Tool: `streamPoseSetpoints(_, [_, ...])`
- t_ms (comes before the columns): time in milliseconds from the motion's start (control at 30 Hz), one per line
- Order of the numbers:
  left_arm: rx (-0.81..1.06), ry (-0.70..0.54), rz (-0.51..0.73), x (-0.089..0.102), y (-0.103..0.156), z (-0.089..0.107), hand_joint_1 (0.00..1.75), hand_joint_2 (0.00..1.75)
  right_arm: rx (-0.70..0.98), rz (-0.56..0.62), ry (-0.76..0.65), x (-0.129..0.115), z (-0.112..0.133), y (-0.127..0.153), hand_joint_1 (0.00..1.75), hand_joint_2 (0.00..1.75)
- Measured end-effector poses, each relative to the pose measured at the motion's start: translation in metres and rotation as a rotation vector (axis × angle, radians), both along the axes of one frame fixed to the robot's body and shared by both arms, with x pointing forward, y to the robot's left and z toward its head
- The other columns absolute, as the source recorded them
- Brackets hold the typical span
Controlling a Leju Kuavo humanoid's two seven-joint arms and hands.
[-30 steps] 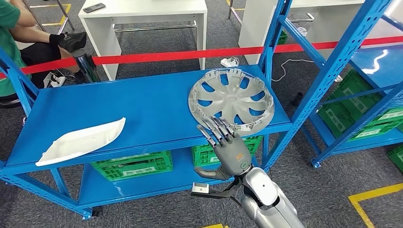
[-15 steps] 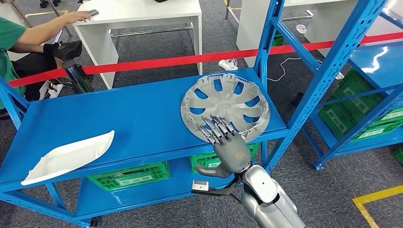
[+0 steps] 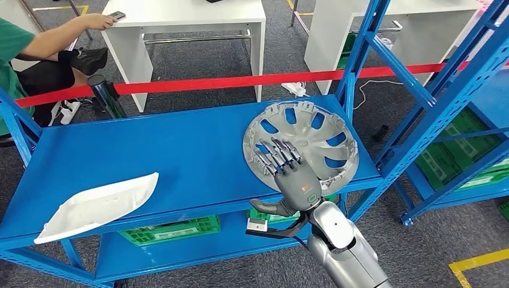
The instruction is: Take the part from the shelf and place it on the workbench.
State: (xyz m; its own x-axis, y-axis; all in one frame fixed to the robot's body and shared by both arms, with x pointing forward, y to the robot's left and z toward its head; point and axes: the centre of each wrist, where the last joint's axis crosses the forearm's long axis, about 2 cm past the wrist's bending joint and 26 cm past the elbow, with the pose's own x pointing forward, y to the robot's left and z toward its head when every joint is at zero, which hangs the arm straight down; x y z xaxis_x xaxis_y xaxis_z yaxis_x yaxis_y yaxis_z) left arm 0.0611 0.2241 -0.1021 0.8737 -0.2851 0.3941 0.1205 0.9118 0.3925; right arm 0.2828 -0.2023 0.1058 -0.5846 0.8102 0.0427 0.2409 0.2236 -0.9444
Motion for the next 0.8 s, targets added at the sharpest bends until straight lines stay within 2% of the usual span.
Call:
streamPoseSetpoints(300, [0.001,0.019,-0.022,0.003,-0.002,0.001,0.00,0.00,0.013,0.001,0.082,0.024,-0.005,-0.036,0.00,0.00])
streamPoseSetpoints(567, [-0.001,0.026,-0.025,0.003,-0.002,0.001,0.00,0.00,0.023,-0.015,0.122,0.029,-0.012,-0.048,0.00,0.00])
streamPoseSetpoints(700, [-0.004,0.041,-0.028,0.005,-0.002,0.001,0.00,0.00,0.052,-0.027,0.152,0.038,-0.017,-0.058,0.00,1.75])
streamPoseSetpoints(800, [-0.004,0.048,-0.029,0.005,-0.003,0.001,0.00,0.00,0.053,-0.055,0.172,0.046,-0.025,-0.069,0.00,1.75])
